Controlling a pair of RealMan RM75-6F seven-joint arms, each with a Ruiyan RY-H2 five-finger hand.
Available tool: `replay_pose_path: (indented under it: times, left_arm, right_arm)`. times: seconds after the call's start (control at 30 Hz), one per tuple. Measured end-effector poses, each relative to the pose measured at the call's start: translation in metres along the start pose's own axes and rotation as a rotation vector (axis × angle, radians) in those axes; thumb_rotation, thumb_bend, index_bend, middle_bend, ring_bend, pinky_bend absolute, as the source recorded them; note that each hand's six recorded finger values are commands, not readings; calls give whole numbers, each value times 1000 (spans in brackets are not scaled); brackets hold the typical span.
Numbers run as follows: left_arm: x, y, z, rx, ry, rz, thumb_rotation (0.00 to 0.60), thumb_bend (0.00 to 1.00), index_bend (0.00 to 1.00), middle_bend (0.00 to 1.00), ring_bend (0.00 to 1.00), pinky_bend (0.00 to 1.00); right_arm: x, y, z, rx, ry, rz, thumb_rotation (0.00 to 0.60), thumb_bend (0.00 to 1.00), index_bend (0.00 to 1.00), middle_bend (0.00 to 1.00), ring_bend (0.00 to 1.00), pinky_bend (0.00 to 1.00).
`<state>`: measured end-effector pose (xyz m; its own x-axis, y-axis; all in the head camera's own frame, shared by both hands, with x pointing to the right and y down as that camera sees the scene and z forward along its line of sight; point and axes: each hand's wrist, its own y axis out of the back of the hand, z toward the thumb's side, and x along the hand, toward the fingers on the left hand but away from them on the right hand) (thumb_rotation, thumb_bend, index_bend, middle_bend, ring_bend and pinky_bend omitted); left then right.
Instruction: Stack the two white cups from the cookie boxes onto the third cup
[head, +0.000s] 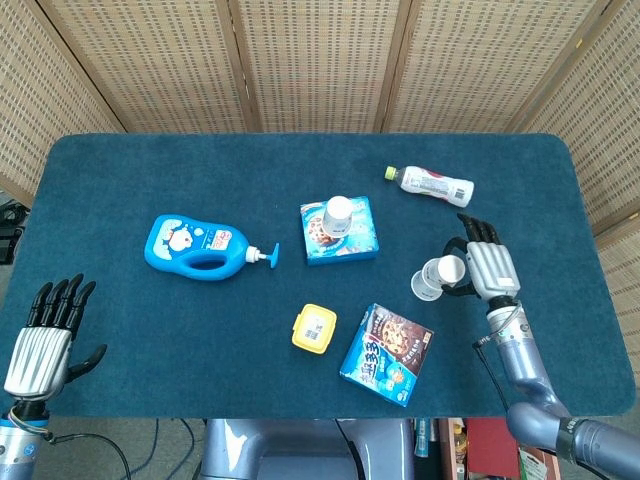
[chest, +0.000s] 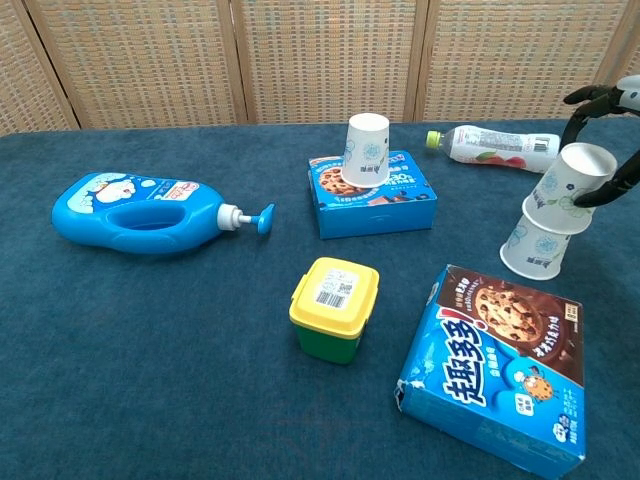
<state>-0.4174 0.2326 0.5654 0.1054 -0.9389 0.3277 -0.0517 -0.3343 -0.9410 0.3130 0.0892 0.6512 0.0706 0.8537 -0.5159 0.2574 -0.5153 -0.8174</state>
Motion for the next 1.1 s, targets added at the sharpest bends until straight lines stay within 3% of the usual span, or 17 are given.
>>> replay_pose_path:
  times: [0.13, 0.2, 0.47, 0.7, 1.1]
  left_arm:
    - [0, 0, 0, 0, -1, 1, 600, 252, 0, 0, 0, 0]
    - [0, 0, 0, 0, 1, 1, 600, 251, 0, 0, 0, 0]
    - [1, 1, -1, -1, 2, 4, 600, 250, 0, 0, 0, 0]
    - [0, 1, -1, -2, 5, 6, 600, 251, 0, 0, 0, 0]
    - [3, -1, -5, -2, 14, -1, 600, 251, 0, 0, 0, 0]
  right_arm:
    - [-2, -4, -2, 2, -5, 8, 600, 126, 303, 0, 0, 0]
    - [-2, -6, -3, 5, -6, 18, 600, 126, 281, 0, 0, 0]
    - [1, -1, -1, 17, 8, 23, 600, 125, 279, 0, 0, 0]
    - [-1, 12, 23, 22, 69, 1, 600, 125, 279, 0, 0, 0]
    - [-27, 14, 66, 68, 130, 15, 600, 126, 279, 0, 0, 0]
